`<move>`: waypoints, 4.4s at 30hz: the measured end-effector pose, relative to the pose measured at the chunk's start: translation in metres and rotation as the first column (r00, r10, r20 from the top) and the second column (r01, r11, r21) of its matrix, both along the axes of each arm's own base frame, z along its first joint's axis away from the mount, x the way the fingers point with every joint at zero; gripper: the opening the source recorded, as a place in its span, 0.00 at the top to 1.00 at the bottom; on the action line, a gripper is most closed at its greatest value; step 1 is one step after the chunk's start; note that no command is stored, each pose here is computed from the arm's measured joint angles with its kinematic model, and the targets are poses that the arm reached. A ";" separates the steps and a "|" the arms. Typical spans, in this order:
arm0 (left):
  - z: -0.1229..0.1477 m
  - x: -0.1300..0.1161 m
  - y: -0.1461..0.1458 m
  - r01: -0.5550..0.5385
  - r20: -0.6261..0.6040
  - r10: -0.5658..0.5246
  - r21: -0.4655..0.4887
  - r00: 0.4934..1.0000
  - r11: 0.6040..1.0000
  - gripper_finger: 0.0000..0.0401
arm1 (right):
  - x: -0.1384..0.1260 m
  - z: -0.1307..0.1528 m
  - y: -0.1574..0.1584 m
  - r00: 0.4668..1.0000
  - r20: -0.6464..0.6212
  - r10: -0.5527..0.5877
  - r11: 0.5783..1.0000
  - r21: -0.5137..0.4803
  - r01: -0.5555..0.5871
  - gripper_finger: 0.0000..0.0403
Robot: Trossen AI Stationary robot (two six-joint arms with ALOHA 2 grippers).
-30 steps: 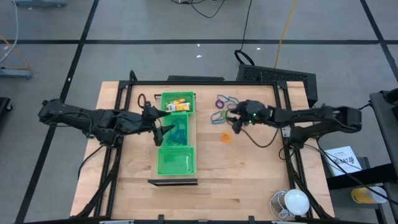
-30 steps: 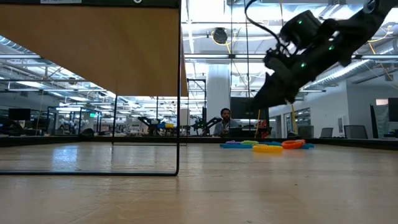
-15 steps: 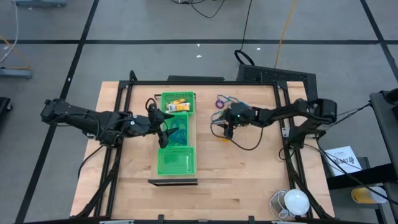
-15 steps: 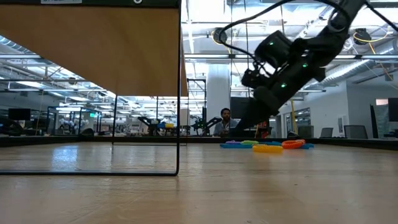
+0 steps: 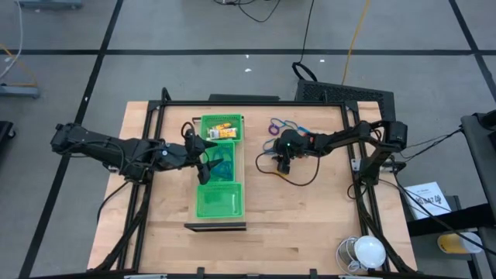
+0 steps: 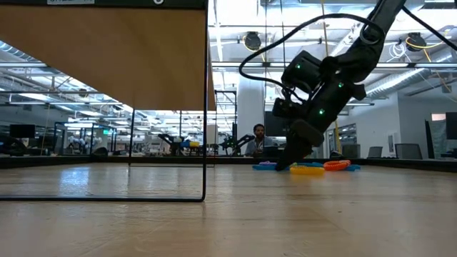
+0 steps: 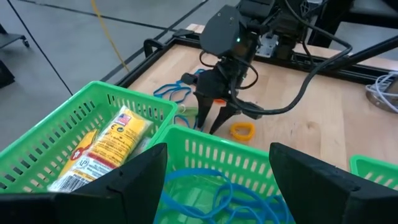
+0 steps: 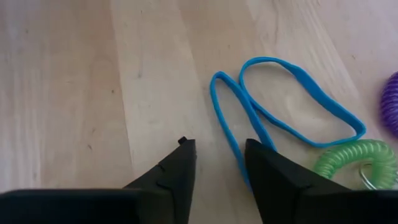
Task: Pick & Place Office Desk Supplies
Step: Put the blue rubber band into the center green bin on the shelf
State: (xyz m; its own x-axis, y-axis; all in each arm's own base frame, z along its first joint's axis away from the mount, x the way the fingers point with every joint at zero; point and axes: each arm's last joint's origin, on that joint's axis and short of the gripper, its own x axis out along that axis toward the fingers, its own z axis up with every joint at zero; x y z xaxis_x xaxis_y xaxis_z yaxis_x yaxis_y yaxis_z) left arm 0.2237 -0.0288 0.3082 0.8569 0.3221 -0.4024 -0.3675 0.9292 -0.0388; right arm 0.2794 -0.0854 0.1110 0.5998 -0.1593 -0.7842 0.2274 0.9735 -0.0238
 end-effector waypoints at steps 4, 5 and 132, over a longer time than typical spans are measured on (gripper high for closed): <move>0.001 0.001 0.000 0.004 0.014 -0.004 0.005 1.000 1.000 0.27 | -0.002 -0.001 -0.003 1.000 -0.009 -0.012 1.000 0.003 0.012 0.78; 0.002 0.001 0.000 0.004 0.017 -0.004 0.005 1.000 1.000 0.27 | -0.002 -0.001 -0.004 1.000 -0.011 -0.015 1.000 0.003 0.015 0.81; -0.029 0.002 0.001 0.027 0.413 0.006 -0.073 0.911 0.997 0.99 | -0.075 0.194 0.102 0.654 0.696 0.296 0.955 -0.230 -0.188 0.67</move>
State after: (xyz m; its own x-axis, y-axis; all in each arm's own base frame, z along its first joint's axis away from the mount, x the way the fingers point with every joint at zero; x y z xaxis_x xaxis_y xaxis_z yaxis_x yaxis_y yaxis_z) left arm 0.2262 -0.0279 0.2789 0.9548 0.2951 -0.0352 -0.2941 0.9213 -0.2544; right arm 0.2042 0.0167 0.3048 0.9968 0.0103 -0.0790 -0.0168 0.9965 -0.0819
